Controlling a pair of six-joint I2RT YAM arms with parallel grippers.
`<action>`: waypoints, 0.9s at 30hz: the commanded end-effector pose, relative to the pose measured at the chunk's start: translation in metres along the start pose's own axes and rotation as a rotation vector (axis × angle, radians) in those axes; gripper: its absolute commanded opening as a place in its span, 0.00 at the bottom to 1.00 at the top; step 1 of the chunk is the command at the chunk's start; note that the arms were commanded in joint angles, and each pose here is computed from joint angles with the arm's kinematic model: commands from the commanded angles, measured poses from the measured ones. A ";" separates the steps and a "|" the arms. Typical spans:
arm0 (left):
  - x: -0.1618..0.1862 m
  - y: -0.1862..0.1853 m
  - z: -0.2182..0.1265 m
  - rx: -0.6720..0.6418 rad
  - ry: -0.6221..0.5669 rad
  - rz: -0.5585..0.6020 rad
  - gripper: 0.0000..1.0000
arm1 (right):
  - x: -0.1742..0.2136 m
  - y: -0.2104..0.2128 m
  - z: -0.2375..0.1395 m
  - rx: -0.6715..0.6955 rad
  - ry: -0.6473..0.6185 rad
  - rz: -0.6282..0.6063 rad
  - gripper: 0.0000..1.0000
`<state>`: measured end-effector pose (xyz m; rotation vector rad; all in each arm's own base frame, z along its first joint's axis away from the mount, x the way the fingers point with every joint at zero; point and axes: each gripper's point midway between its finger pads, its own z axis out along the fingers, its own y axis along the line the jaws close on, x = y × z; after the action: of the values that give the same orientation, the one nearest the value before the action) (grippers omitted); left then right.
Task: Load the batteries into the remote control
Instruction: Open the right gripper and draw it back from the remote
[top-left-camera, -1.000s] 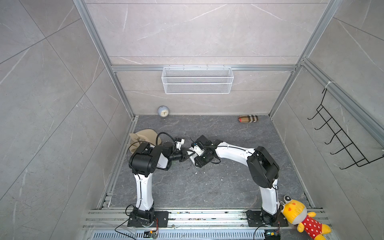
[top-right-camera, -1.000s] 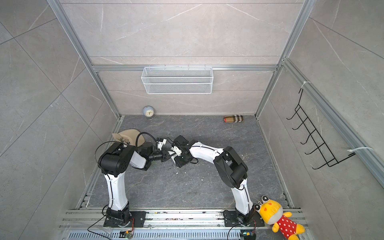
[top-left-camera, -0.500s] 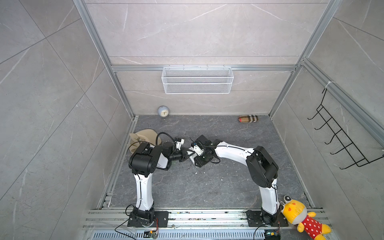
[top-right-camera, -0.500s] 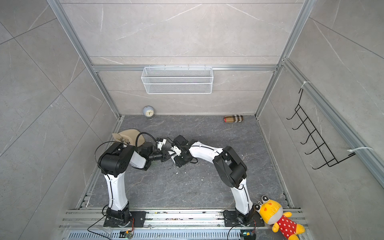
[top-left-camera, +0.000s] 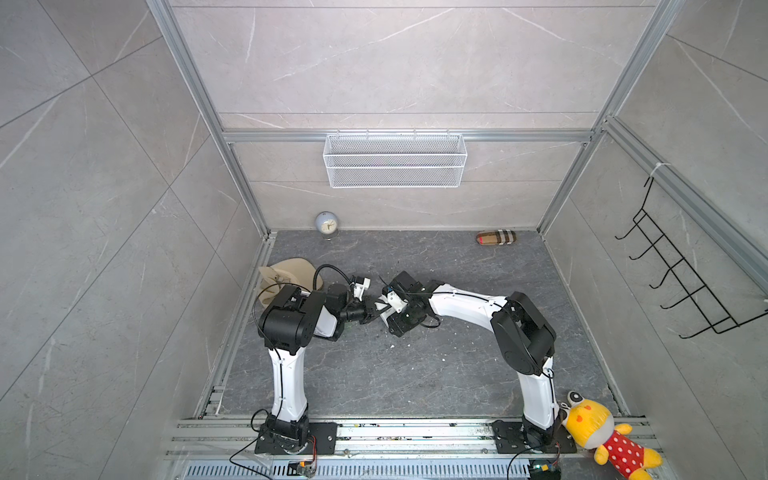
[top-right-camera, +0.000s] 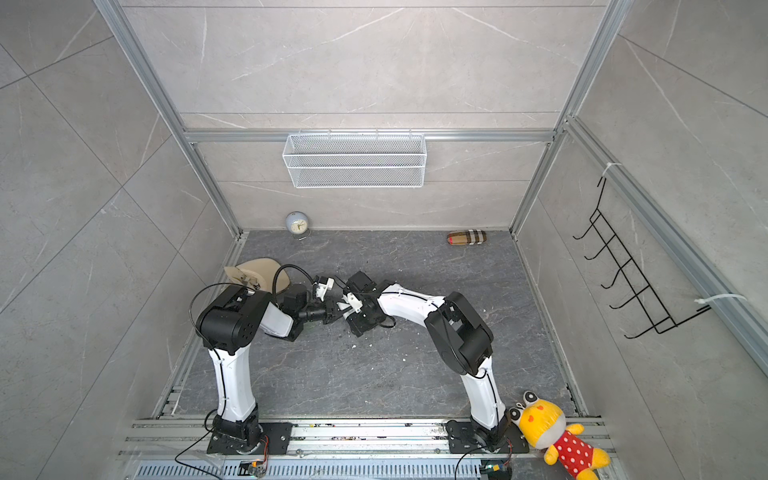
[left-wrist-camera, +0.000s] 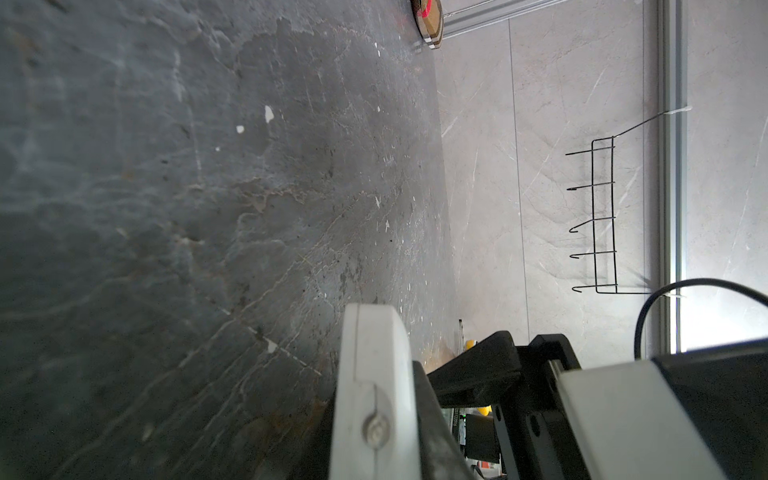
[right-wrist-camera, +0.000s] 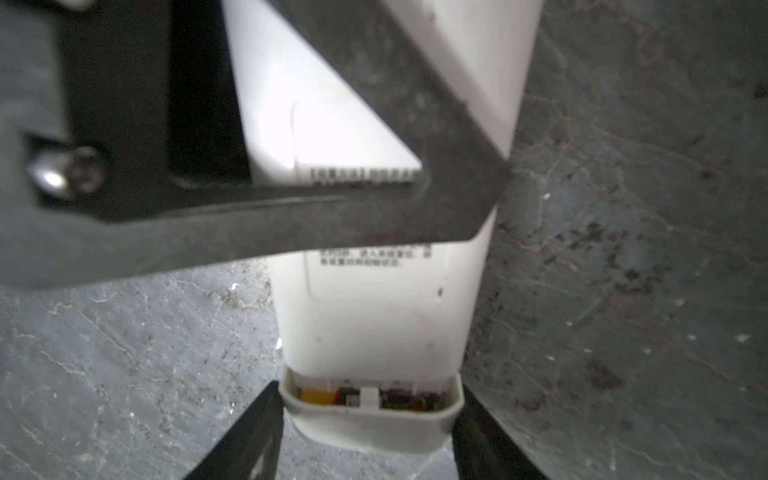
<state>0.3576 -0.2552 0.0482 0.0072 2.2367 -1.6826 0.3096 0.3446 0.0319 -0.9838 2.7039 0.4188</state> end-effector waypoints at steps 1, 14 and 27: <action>-0.001 -0.017 0.000 0.038 0.016 0.057 0.00 | -0.007 0.006 -0.013 0.000 -0.019 -0.018 0.71; -0.031 -0.040 -0.010 0.116 -0.119 -0.016 0.00 | -0.035 0.013 -0.114 0.004 -0.267 0.047 0.86; -0.097 -0.102 -0.020 0.227 -0.428 -0.181 0.00 | -0.036 -0.035 -0.199 -0.231 -0.610 0.660 0.89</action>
<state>0.4091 -0.2489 0.1194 -0.4364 1.9706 -1.7381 0.3294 0.2708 0.2178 -0.1486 2.3771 0.7915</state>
